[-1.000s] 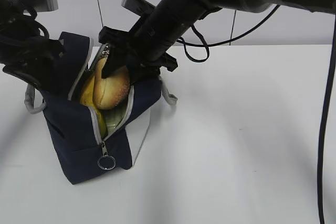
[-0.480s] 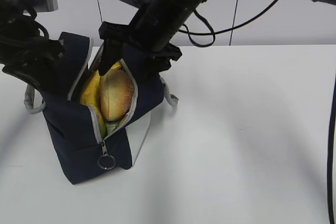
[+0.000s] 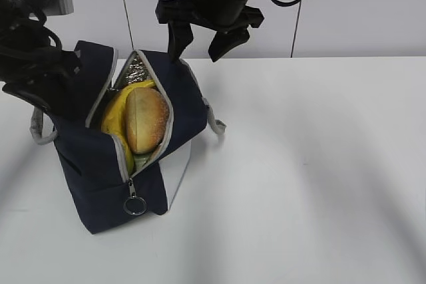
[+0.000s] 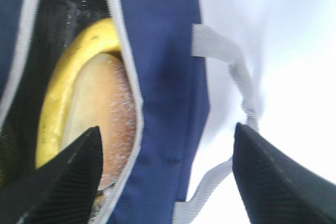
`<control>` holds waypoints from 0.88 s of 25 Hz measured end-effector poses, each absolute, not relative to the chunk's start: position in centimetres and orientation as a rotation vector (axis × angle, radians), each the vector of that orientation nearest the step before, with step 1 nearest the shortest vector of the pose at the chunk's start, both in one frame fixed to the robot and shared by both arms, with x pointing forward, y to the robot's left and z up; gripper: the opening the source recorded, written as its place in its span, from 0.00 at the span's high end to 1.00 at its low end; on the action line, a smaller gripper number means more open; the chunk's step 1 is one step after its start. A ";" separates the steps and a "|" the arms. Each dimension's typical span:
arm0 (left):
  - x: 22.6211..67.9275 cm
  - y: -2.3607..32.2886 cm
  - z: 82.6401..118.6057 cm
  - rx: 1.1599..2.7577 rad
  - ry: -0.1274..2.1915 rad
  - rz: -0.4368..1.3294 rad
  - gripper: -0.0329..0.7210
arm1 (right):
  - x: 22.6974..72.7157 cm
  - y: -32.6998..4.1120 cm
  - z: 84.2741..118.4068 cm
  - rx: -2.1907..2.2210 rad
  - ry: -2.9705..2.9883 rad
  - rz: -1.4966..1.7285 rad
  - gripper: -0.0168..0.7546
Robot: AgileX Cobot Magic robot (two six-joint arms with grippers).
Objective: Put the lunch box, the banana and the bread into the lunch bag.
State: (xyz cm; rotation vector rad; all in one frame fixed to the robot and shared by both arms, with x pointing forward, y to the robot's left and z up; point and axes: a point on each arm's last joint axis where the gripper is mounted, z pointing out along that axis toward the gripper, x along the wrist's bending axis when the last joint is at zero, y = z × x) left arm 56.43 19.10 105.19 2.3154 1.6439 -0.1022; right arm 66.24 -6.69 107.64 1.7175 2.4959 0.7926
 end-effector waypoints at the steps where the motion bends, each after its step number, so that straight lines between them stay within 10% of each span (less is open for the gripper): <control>1: 56.4 19.1 105.2 2.315 1.644 -0.102 0.93 | 66.5 -6.9 107.4 1.725 2.493 0.784 0.23; 14: 56.4 19.1 105.2 2.316 1.644 -0.103 0.93 | 68.0 -6.4 102.3 1.833 2.549 0.698 0.35; 22: 56.4 19.1 105.2 2.316 1.644 -0.103 0.93 | 68.0 -6.4 102.3 1.828 2.552 0.699 0.92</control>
